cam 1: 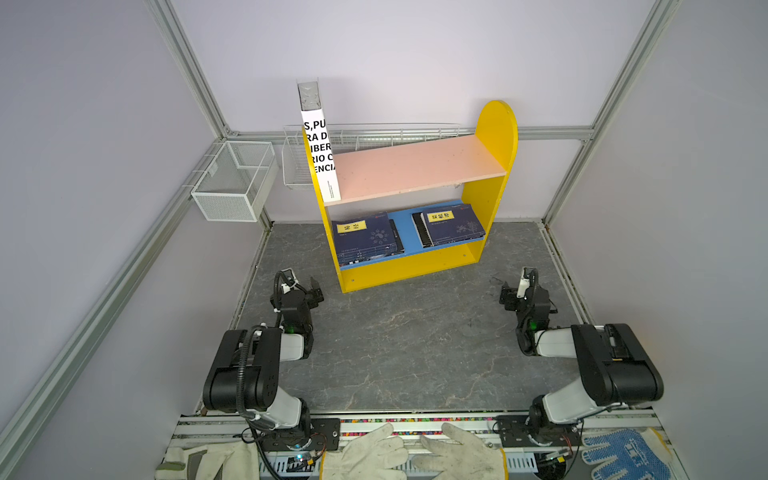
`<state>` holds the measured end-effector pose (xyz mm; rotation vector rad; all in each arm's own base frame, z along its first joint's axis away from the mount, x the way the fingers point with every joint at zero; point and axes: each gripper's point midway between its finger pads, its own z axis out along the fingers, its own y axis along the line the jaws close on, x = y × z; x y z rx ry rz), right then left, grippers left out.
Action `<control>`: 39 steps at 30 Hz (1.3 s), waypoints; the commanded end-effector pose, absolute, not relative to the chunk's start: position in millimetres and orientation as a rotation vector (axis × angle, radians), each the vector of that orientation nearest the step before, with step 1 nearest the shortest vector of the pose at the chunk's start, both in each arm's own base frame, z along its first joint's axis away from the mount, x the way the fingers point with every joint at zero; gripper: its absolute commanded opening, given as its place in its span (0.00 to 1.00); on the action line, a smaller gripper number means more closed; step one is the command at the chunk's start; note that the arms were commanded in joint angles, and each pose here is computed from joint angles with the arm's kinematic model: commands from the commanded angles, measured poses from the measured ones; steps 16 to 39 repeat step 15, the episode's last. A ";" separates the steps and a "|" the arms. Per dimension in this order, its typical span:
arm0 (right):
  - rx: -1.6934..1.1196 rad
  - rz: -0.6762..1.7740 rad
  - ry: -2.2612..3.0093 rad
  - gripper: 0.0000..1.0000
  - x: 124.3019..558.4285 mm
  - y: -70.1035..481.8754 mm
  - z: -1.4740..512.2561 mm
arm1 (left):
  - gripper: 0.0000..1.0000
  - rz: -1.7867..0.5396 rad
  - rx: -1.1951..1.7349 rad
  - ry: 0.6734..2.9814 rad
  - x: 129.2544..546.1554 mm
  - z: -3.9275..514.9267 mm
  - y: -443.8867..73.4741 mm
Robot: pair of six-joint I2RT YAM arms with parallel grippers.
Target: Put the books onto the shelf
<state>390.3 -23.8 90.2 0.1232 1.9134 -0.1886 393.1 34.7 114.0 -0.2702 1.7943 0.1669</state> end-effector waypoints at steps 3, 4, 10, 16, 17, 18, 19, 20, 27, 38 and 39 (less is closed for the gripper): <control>0.115 -0.192 1.896 0.89 390.2 -24.2 95.7 | 0.99 0.167 -0.253 1.782 397.5 118.1 32.3; 0.115 -0.192 1.897 0.89 390.2 -24.2 95.2 | 0.99 0.167 -0.253 1.782 397.6 118.2 32.2; 0.117 -0.191 1.901 0.89 390.9 -24.8 94.7 | 0.99 0.169 -0.251 1.783 398.1 118.4 32.2; 0.115 -0.191 1.900 0.89 390.3 -24.3 94.8 | 0.99 0.167 -0.246 1.785 398.1 118.1 31.2; 0.115 -0.191 1.900 0.89 390.3 -24.3 94.8 | 0.99 0.167 -0.246 1.785 398.1 118.1 31.2; 0.115 -0.191 1.900 0.89 390.3 -24.3 94.8 | 0.99 0.167 -0.246 1.785 398.1 118.1 31.2; 0.115 -0.191 1.900 0.89 390.3 -24.3 94.8 | 0.99 0.167 -0.246 1.785 398.1 118.1 31.2; 0.115 -0.191 1.900 0.89 390.3 -24.3 94.8 | 0.99 0.167 -0.246 1.785 398.1 118.1 31.2; 0.115 -0.191 1.900 0.89 390.3 -24.3 94.8 | 0.99 0.167 -0.246 1.785 398.1 118.1 31.2; 0.115 -0.191 1.900 0.89 390.3 -24.3 94.8 | 0.99 0.167 -0.246 1.785 398.1 118.1 31.2; 0.115 -0.191 1.900 0.89 390.3 -24.3 94.8 | 0.99 0.167 -0.246 1.785 398.1 118.1 31.2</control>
